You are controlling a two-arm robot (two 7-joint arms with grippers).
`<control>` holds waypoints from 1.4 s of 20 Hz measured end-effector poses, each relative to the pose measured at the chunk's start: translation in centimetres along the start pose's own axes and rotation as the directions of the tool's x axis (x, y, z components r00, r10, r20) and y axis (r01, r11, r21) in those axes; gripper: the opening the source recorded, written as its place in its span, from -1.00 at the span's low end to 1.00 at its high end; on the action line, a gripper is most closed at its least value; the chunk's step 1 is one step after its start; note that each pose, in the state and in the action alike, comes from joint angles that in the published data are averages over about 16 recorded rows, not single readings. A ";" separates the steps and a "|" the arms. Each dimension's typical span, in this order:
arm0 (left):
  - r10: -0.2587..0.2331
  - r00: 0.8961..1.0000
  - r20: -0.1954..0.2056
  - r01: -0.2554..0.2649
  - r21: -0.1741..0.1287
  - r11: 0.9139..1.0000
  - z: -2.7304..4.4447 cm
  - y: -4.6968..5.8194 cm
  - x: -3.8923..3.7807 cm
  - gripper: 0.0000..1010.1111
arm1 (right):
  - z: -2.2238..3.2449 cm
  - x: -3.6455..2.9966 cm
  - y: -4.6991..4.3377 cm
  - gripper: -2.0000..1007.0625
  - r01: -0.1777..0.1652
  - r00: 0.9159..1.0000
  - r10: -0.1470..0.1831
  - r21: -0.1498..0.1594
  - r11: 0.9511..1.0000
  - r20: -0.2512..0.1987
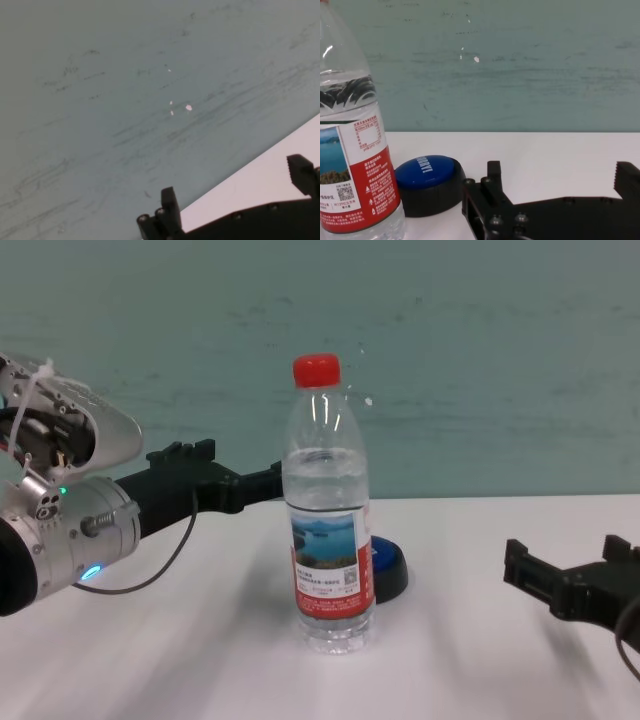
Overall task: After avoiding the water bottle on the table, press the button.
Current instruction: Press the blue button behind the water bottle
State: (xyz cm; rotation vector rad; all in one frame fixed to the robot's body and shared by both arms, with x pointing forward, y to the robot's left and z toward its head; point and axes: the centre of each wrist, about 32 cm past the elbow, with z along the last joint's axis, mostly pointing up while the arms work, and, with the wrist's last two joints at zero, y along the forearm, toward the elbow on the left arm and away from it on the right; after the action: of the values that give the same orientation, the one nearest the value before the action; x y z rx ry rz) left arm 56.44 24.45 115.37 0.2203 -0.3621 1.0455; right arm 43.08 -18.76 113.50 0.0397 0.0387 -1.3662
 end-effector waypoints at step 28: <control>0.013 1.000 -0.001 -0.013 0.012 1.000 -0.27 0.0 0.01 1.00 | 0.00 0.00 0.00 0.99 0.000 1.000 0.000 0.000 1.000 0.000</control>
State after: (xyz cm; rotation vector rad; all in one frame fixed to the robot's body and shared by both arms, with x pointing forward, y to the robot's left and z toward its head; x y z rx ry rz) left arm 56.47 24.57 115.12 0.2285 -0.3562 1.0609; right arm 43.07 -18.76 113.50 0.0397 0.0387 -1.3662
